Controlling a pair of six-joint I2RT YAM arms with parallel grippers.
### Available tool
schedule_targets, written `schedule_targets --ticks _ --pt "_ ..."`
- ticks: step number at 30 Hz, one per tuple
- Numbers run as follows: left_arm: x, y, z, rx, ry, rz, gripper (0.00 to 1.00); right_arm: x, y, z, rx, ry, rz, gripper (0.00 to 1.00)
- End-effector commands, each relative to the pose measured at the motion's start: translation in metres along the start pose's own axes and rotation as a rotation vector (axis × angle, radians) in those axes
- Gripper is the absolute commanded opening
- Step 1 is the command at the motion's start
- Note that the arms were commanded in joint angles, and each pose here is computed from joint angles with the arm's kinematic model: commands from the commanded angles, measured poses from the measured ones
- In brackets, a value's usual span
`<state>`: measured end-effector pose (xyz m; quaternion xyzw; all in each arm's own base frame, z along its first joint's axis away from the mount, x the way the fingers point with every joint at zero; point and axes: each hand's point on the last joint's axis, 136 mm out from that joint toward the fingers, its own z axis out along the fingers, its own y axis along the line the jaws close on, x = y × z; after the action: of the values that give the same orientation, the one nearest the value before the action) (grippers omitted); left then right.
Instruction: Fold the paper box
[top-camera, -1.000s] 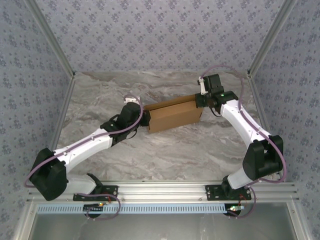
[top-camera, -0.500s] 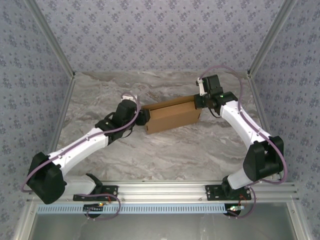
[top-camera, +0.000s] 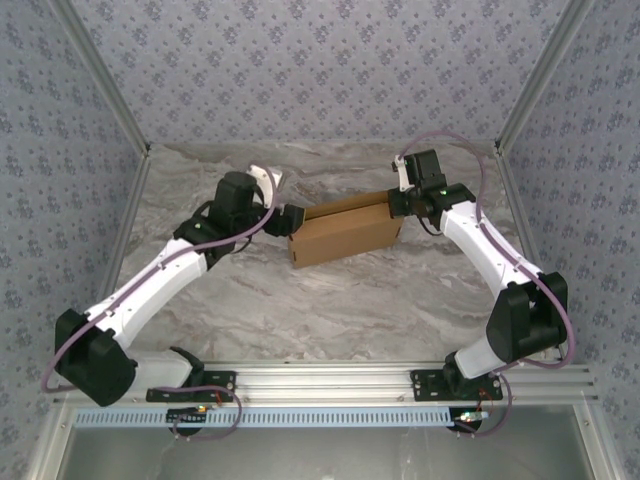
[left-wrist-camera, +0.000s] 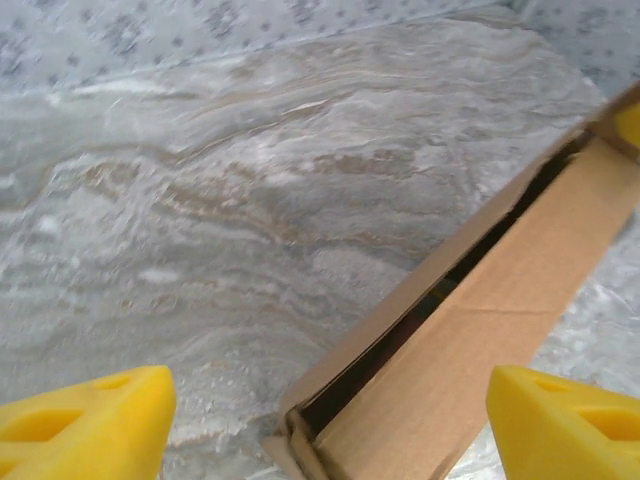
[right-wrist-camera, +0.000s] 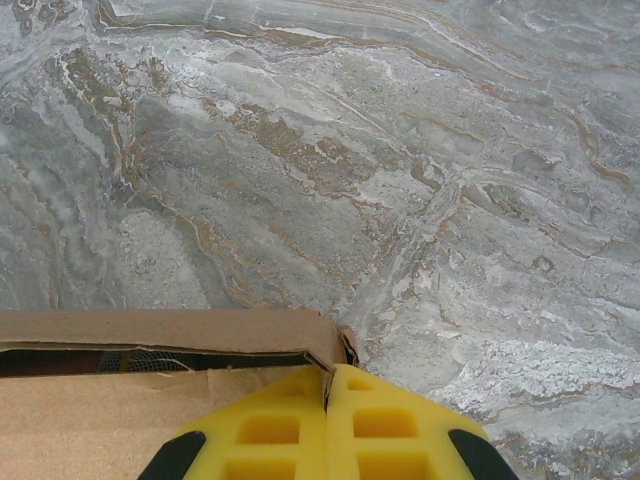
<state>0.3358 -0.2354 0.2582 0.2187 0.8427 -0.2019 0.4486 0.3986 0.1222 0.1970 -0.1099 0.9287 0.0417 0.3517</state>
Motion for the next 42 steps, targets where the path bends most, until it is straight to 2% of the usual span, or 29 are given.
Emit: schedule_targets --ticks 1,4,10,23,27,34,42 --pt "0.004 -0.013 0.010 0.100 0.073 0.242 0.83 0.035 0.011 0.010 -0.050 0.135 -0.008 0.06" --pt "0.010 -0.018 0.022 0.142 0.130 0.322 0.87 0.034 0.011 0.011 -0.052 0.137 -0.013 0.06" --pt "0.014 -0.036 0.032 0.208 0.157 0.482 0.91 0.035 0.009 0.013 -0.053 0.144 -0.010 0.06" --pt "0.044 -0.036 0.053 0.159 0.311 0.701 0.93 0.035 0.006 0.014 -0.051 0.145 -0.002 0.06" --pt "0.051 -0.034 0.055 0.128 0.334 0.754 0.89 0.035 0.005 0.015 -0.049 0.145 0.002 0.06" --pt "0.052 -0.034 0.054 0.084 0.340 0.783 0.76 0.035 0.006 0.015 -0.054 0.147 0.003 0.06" --pt "0.050 -0.041 0.049 0.072 0.289 0.800 0.63 0.035 0.006 0.013 -0.055 0.149 0.003 0.06"
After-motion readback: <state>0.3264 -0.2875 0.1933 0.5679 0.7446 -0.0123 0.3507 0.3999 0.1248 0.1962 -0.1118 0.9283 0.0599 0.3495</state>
